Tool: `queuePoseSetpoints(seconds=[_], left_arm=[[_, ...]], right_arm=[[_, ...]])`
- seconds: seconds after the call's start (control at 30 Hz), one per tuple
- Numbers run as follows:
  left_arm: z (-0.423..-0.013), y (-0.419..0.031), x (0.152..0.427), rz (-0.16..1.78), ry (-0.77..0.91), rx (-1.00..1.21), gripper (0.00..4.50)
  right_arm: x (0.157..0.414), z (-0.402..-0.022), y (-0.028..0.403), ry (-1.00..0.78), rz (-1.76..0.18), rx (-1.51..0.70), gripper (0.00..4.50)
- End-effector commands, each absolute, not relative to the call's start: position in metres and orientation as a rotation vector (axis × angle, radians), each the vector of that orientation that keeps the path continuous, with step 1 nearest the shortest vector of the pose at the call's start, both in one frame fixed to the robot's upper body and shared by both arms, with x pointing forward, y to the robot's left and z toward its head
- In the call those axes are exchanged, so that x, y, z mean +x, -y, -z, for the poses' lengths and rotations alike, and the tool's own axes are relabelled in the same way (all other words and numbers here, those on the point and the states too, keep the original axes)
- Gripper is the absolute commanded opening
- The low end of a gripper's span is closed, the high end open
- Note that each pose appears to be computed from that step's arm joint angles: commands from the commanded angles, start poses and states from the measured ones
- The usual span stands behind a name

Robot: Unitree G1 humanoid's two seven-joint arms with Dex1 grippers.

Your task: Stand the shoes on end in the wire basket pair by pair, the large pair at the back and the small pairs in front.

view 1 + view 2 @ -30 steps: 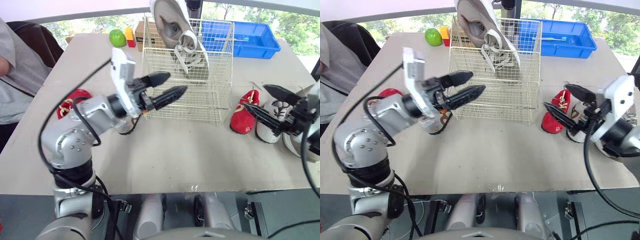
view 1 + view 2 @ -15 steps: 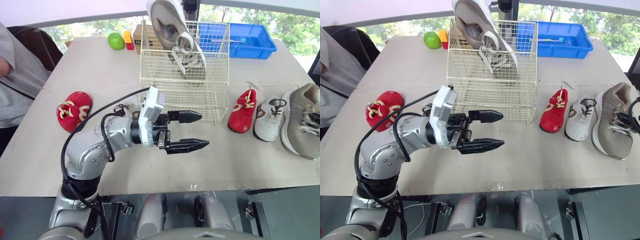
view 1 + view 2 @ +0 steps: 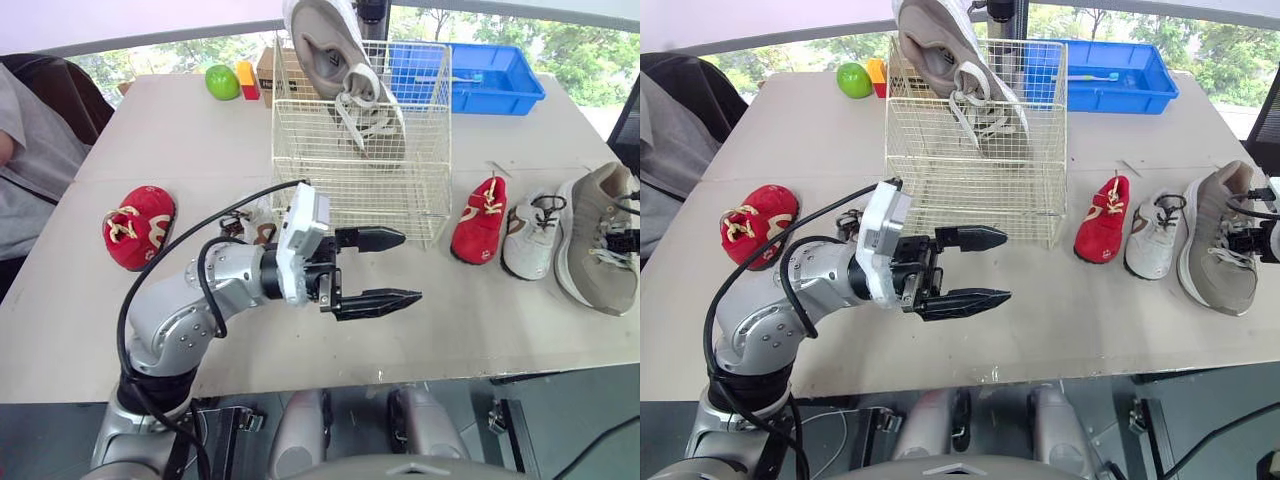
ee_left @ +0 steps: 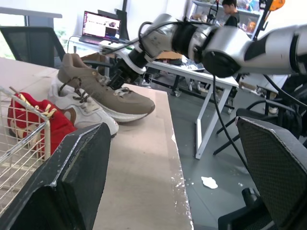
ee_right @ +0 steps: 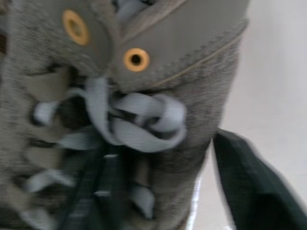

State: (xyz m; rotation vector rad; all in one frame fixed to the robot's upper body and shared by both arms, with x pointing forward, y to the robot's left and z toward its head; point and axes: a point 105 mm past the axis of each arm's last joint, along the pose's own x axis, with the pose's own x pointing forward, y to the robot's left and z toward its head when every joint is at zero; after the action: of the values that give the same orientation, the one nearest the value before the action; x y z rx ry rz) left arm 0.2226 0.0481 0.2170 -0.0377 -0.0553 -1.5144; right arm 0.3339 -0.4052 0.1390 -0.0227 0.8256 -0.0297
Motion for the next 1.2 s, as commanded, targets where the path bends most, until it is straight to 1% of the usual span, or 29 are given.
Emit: queuePoseSetpoints(seconds=[0.03, 0.07, 0.1, 0.2, 0.3, 0.37, 0.43, 0.5, 0.6, 0.63, 0.67, 0.7, 0.73, 0.83, 0.87, 0.93, 1.03, 1.07, 1.13, 1.2], left_arm=[[-0.222, -0.046, 0.217, 1.524, 0.106, -0.027, 4.5], [-0.222, -0.046, 0.218, 1.522, 0.106, -0.031, 4.5], [-0.221, -0.045, 0.219, 1.521, 0.107, -0.033, 4.5], [-0.221, -0.043, 0.222, 1.519, 0.114, -0.039, 4.5], [-0.224, -0.043, 0.228, 1.505, 0.13, -0.091, 4.5], [-0.226, -0.044, 0.232, 1.492, 0.141, -0.116, 4.5], [-0.23, -0.044, 0.237, 1.466, 0.152, -0.15, 4.5], [-0.236, -0.045, 0.243, 1.432, 0.173, -0.183, 4.5], [-0.247, -0.054, 0.256, 1.327, 0.225, -0.217, 4.5], [-0.249, -0.059, 0.261, 1.28, 0.239, -0.217, 4.5], [-0.249, -0.064, 0.265, 1.222, 0.258, -0.202, 4.5], [-0.25, -0.069, 0.268, 1.181, 0.272, -0.193, 4.5], [-0.25, -0.071, 0.27, 1.16, 0.28, -0.186, 4.5], [-0.251, -0.084, 0.27, 1.104, 0.281, -0.225, 4.5], [-0.251, -0.087, 0.269, 1.088, 0.283, -0.224, 4.5], [-0.252, -0.096, 0.268, 1.036, 0.297, -0.227, 4.5], [-0.255, -0.107, 0.264, 0.975, 0.323, -0.205, 4.5], [-0.255, -0.109, 0.263, 0.963, 0.329, -0.196, 4.5], [-0.255, -0.111, 0.262, 0.93, 0.33, -0.186, 4.5], [-0.253, -0.112, 0.259, 0.91, 0.326, -0.174, 4.5]], right_arm=[[0.331, -0.135, 0.406, -0.818, 0.006, 0.027, 0.37], [0.331, -0.14, 0.407, -0.788, 0.002, 0.041, 0.04], [0.331, -0.147, 0.409, -0.754, 0.0, 0.059, 0.04], [0.332, -0.184, 0.416, -0.558, 0.007, 0.176, 0.04], [0.329, -0.263, 0.413, -0.203, -0.058, 0.316, 0.04], [0.322, -0.307, 0.396, -0.02, -0.13, 0.361, 0.04], [0.321, -0.34, 0.359, 0.12, -0.235, 0.346, 0.04], [0.327, -0.365, 0.319, 0.235, -0.299, 0.3, 0.04], [0.344, -0.409, 0.254, 0.41, -0.398, 0.254, 0.04], [0.35, -0.428, 0.233, 0.491, -0.431, 0.267, 0.04], [0.353, -0.447, 0.21, 0.595, -0.514, 0.33, 0.04], [0.361, -0.457, 0.191, 0.626, -0.525, 0.311, 0.04], [0.366, -0.461, 0.181, 0.638, -0.523, 0.29, 0.04], [0.378, -0.479, 0.139, 0.754, -0.526, 0.197, 0.04], [0.38, -0.482, 0.13, 0.792, -0.524, 0.162, 0.04], [0.391, -0.48, 0.12, 0.817, -0.495, 0.159, 0.04], [0.405, -0.462, 0.106, 0.868, -0.4, -0.02, 0.04], [0.41, -0.455, 0.106, 0.861, -0.393, 0.003, 0.04], [0.422, -0.426, 0.1, 0.826, -0.369, -0.078, 0.04], [0.437, -0.385, 0.09, 0.721, -0.398, -0.009, 0.04]])
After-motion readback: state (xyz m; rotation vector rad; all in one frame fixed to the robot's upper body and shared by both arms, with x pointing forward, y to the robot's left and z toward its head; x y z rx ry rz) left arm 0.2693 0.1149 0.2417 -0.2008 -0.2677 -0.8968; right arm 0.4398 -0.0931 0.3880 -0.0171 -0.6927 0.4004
